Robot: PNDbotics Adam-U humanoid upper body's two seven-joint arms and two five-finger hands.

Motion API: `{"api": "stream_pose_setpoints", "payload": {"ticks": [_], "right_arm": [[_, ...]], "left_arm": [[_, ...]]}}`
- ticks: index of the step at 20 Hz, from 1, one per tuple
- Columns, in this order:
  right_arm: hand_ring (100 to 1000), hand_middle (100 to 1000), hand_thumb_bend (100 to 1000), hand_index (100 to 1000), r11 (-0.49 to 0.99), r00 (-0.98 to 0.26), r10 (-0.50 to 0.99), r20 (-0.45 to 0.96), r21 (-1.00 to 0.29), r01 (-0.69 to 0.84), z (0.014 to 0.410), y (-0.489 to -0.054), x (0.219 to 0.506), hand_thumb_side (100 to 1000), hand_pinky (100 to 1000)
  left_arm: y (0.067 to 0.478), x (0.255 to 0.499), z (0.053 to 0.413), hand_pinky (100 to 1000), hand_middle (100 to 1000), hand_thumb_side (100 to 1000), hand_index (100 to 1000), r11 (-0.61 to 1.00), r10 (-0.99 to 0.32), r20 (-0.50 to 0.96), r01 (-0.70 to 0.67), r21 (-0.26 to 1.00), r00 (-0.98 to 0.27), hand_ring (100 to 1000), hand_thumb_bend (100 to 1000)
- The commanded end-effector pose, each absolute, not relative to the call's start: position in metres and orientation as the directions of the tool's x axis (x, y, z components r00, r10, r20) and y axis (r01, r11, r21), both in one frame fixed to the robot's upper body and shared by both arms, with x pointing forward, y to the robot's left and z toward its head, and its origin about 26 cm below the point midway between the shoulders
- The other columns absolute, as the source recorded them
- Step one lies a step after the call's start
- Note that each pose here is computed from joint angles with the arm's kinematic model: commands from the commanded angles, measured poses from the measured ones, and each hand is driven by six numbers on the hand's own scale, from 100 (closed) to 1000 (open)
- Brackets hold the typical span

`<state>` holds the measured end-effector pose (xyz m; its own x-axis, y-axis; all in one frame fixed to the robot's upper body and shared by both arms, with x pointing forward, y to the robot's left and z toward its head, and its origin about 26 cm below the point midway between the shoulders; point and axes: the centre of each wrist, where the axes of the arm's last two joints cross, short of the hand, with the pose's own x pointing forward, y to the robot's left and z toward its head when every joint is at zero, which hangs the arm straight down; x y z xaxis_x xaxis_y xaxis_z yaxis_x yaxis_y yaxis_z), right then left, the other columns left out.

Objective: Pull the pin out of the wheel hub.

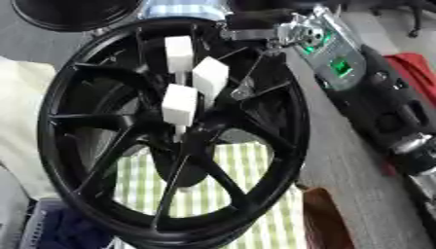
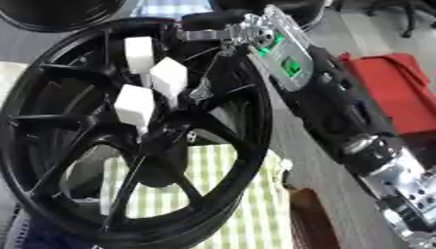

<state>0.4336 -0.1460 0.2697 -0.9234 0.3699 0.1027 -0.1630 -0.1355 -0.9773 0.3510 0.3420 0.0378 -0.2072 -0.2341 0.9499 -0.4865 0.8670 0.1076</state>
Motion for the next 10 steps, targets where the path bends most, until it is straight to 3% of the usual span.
{"api": "stream_pose_setpoints", "payload": {"ticks": [1,10], "right_arm": [[699,611,429,712,-0.305,-0.962,0.272,-0.010,-0.949,-0.077,0.2842,-0.1515,0.4334,163,756],[698,614,434,718,-0.305,-0.963,0.268,-0.015,-0.950,-0.071,0.2880,-0.1507,0.4325,191,749]], "left_arm": [[0.3448,0.3541,0.0466,721,535,634,753,0.868,-0.250,0.941,-0.484,0.114,-0.227,636,301],[0.3446,0.3538,0.0446,721,535,634,753,0.867,-0.250,0.943,-0.484,0.117,-0.220,636,303]]}}
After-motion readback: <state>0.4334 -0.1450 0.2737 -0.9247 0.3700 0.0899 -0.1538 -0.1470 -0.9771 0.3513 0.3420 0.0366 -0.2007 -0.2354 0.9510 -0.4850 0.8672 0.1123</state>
